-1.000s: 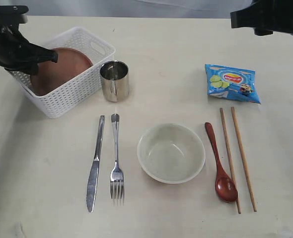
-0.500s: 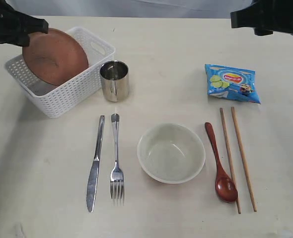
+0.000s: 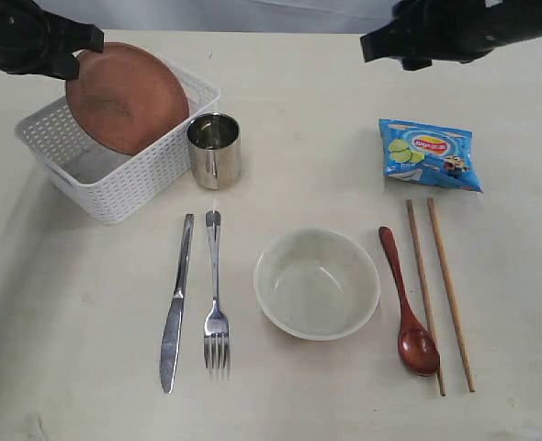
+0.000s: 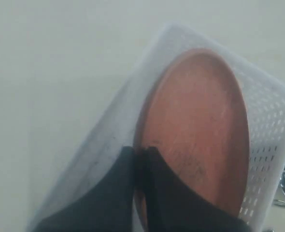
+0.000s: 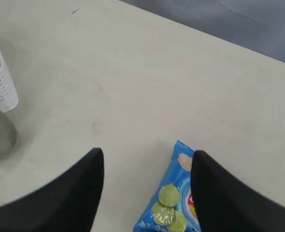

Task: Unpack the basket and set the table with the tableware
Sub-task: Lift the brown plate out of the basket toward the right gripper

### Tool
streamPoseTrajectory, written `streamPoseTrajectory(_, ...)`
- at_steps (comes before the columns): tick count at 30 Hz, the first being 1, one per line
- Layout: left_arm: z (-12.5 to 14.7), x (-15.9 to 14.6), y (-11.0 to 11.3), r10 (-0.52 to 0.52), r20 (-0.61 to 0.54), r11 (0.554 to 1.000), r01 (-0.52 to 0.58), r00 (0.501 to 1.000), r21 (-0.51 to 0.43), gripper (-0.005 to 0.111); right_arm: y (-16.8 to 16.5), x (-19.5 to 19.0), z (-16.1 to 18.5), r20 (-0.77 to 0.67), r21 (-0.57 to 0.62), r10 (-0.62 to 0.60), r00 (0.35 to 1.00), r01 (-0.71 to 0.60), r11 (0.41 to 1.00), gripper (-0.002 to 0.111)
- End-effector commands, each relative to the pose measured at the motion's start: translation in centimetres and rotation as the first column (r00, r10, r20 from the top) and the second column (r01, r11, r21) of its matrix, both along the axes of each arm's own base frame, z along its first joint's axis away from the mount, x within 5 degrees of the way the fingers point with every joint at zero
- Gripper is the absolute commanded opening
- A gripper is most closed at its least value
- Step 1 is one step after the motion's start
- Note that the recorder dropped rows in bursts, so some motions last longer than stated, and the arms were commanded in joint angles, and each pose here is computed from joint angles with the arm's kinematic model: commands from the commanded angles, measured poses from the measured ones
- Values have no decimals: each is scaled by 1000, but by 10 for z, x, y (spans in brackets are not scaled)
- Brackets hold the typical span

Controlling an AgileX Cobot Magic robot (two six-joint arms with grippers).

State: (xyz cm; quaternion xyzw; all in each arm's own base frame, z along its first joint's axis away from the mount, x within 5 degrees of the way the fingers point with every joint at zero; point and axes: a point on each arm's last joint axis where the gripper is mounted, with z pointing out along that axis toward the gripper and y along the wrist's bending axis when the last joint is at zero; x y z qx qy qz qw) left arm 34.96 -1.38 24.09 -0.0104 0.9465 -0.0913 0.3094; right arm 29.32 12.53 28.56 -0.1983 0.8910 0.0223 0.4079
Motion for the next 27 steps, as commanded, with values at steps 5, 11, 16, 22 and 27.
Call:
streamPoseTrajectory(5,27,-6,13,43,82,999,-43,996,-11,0,24,36,-2,-23,13,106,994,-105,994,52)
streamPoseTrajectory(11,35,-11,20,77,93,996,-73,993,-41,0,34,58,-4,-146,136,240,960,-220,966,52)
streamPoseTrajectory(16,37,-10,17,54,111,996,-46,992,-77,0,22,81,-12,-184,432,419,889,-310,847,52)
streamPoseTrajectory(22,43,-9,3,-33,162,980,63,986,-187,0,10,94,-27,-117,703,576,809,-343,623,52)
streamPoseTrajectory(27,47,-11,-6,-92,182,957,138,979,-257,0,16,98,-41,-51,809,643,764,-345,475,66)
